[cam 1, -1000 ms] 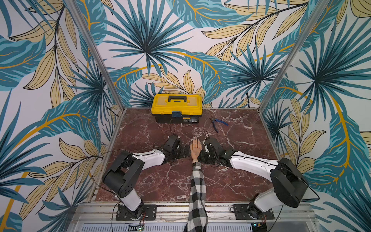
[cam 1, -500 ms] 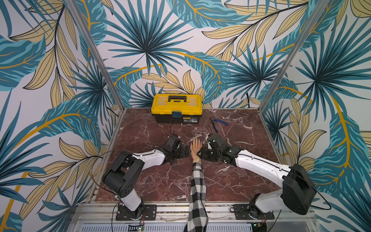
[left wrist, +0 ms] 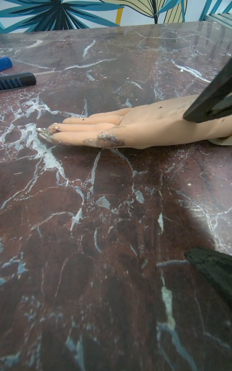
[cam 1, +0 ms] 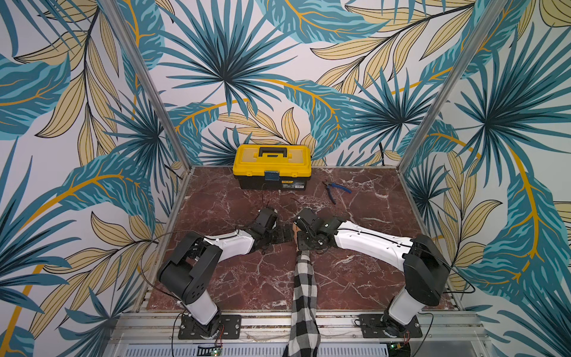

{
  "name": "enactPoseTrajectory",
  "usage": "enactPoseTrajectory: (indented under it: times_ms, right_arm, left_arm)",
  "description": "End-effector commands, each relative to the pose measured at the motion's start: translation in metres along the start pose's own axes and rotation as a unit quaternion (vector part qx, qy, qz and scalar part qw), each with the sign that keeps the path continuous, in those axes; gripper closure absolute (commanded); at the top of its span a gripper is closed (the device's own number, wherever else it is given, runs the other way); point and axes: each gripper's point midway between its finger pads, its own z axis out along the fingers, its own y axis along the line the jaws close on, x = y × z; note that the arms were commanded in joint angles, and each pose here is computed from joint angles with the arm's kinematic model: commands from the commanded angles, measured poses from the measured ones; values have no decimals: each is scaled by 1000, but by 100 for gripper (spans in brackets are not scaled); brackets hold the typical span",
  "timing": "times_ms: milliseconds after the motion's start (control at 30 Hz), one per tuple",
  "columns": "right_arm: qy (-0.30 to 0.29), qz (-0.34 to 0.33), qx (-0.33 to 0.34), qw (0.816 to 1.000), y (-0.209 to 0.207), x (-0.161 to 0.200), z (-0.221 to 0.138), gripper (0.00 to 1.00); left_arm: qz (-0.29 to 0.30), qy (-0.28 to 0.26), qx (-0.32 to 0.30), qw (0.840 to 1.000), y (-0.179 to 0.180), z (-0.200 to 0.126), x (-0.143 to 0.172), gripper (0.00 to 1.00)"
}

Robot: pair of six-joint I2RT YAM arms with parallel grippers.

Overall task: Take off the watch
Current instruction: Untie the watch from the hand.

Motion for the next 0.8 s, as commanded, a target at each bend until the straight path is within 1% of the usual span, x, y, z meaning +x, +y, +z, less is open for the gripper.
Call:
enactPoseTrajectory:
  times_ms: [0, 167, 200, 300, 333, 433, 533, 567, 633, 667, 767]
  right_arm:
    - [13, -17, 24, 999, -5, 6, 5, 57]
    - [22, -21, 30, 999, -5, 12, 11, 63]
    - [23, -22, 32, 999, -6, 13, 12, 66]
    - [17, -22, 38, 999, -9, 12, 10, 85]
    - [13, -21, 39, 999, -10, 11, 9, 89]
    - [-1, -20, 31, 999, -11, 6, 1, 96]
    - [-8, -5, 12, 1000, -13, 2, -5, 98]
    - [-10, 3, -2, 1000, -12, 1, -5, 99]
    - [-14, 17, -50, 998, -4, 2, -5, 99]
    - [-18, 42, -78, 996, -8, -5, -3, 99]
    - [-27, 81, -174, 981, 5, -12, -6, 99]
  left_arm:
    - [-21, 77, -62, 995, 38, 11, 45, 1]
    - [-21, 79, -63, 995, 39, 12, 47, 0]
    - [-21, 79, -63, 995, 39, 12, 46, 1]
    - [-21, 80, -65, 994, 41, 12, 48, 1]
    - [-22, 81, -66, 994, 42, 12, 49, 1]
    - [-23, 84, -67, 994, 42, 14, 51, 0]
    - [-23, 85, -68, 994, 43, 15, 51, 1]
    - [-23, 85, -68, 994, 43, 15, 51, 1]
    - [-21, 85, -67, 994, 42, 15, 51, 1]
    - [-21, 85, -68, 994, 42, 15, 51, 0]
    - [-22, 86, -68, 994, 43, 15, 52, 1]
